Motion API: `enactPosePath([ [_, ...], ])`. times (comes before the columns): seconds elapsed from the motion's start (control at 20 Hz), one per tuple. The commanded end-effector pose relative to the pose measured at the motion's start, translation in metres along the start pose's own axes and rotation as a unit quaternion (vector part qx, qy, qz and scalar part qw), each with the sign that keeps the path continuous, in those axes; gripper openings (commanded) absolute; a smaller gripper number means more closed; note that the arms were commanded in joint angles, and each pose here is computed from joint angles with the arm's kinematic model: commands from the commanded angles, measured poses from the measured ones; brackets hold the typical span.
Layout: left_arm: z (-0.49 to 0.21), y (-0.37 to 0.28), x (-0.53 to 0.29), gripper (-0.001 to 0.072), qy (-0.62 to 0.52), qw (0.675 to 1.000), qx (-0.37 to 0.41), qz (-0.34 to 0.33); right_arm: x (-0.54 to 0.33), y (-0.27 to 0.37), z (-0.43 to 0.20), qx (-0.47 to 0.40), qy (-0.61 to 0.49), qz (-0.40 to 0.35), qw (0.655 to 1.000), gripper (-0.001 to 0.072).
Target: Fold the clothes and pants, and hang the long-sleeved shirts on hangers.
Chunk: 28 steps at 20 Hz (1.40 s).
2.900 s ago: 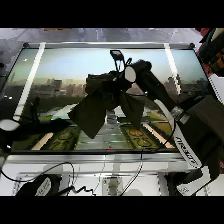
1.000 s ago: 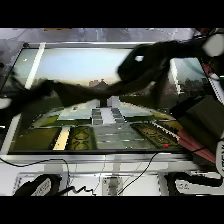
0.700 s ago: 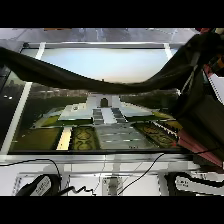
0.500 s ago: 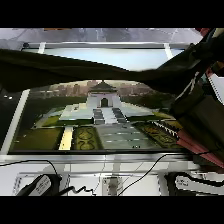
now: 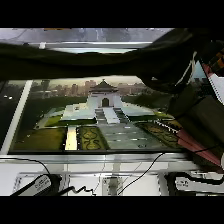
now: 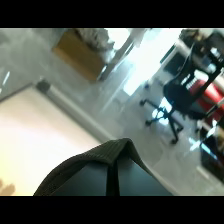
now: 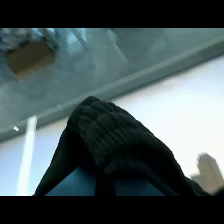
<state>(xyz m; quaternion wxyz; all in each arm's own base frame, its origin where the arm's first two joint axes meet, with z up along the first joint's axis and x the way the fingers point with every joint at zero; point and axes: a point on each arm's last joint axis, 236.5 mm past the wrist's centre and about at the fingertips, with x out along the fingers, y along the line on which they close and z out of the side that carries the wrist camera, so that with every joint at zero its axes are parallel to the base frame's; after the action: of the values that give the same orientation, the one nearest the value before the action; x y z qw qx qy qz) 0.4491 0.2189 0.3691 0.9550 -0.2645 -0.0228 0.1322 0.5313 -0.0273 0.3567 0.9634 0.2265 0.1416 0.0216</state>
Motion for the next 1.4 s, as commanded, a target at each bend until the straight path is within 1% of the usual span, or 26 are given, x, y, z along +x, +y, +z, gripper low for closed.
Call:
enactPosePath([
  [0.0,0.053,-0.028,-0.003,0.0014,-0.052,0.998,0.015,-0.023,0.000,0.046,0.035,0.004,-0.066,0.052,0.996,0.0027],
  [0.1,0.067,-0.035,-0.008,0.0015,-0.067,0.997,0.035,-0.023,-0.002,0.047,0.040,0.001,-0.078,0.052,0.996,0.0027],
  [0.2,0.056,-0.029,-0.010,0.0015,-0.037,0.998,0.058,-0.010,0.000,0.035,0.031,-0.017,-0.058,0.028,0.998,0.0027],
  [0.25,0.032,-0.019,-0.007,0.0016,0.013,0.997,0.079,0.004,0.002,0.024,0.015,-0.039,-0.025,0.006,0.999,0.0028],
  [0.35,-0.028,0.018,-0.009,0.0018,0.141,0.980,0.127,0.056,0.005,-0.007,-0.035,-0.117,0.078,-0.043,0.989,0.0029],
  [0.4,-0.054,0.042,-0.011,0.0018,0.196,0.966,0.149,0.082,0.003,-0.025,-0.063,-0.156,0.134,-0.063,0.977,0.0030],
  [0.45,-0.073,0.065,-0.012,0.0018,0.228,0.956,0.151,0.105,-0.003,-0.044,-0.092,-0.187,0.198,-0.084,0.958,0.0029],
  [0.55,-0.127,0.107,-0.020,0.0018,0.311,0.926,0.166,0.134,-0.023,-0.087,-0.151,-0.195,0.323,-0.136,0.916,0.0029],
  [0.6,-0.164,0.125,-0.029,0.0019,0.365,0.902,0.193,0.125,-0.030,-0.101,-0.175,-0.190,0.363,-0.149,0.900,0.0028],
  [0.7,-0.231,0.156,-0.051,0.0019,0.445,0.867,0.189,0.123,-0.041,-0.116,-0.214,-0.177,0.410,-0.153,0.882,0.0028],
  [0.8,-0.287,0.189,-0.085,0.0019,0.522,0.817,0.212,0.120,-0.071,-0.131,-0.255,-0.174,0.465,-0.157,0.854,0.0028],
  [0.9,-0.318,0.220,-0.121,0.0019,0.577,0.772,0.229,0.136,-0.113,-0.141,-0.291,-0.160,0.512,-0.162,0.828,0.0029],
  [1.0,-0.319,0.251,-0.150,0.0020,0.611,0.732,0.250,0.170,-0.167,-0.146,-0.328,-0.148,0.567,-0.163,0.794,0.0029],
  [1.05,-0.315,0.259,-0.162,0.0020,0.625,0.718,0.256,0.170,-0.187,-0.146,-0.344,-0.142,0.581,-0.163,0.785,0.0029],
  [1.15,-0.312,0.267,-0.183,0.0020,0.652,0.697,0.255,0.154,-0.227,-0.151,-0.377,-0.133,0.611,-0.165,0.763,0.0028],
  [1.2,-0.310,0.273,-0.189,0.0020,0.656,0.694,0.254,0.155,-0.247,-0.153,-0.396,-0.127,0.628,-0.165,0.750,0.0029],
  [1.25,-0.306,0.280,-0.193,0.0020,0.656,0.692,0.253,0.164,-0.262,-0.156,-0.413,-0.119,0.643,-0.166,0.738,0.0029],
  [1.35,-0.294,0.298,-0.206,0.0019,0.664,0.670,0.269,0.194,-0.296,-0.160,-0.444,-0.103,0.686,-0.167,0.701,0.0029],
])
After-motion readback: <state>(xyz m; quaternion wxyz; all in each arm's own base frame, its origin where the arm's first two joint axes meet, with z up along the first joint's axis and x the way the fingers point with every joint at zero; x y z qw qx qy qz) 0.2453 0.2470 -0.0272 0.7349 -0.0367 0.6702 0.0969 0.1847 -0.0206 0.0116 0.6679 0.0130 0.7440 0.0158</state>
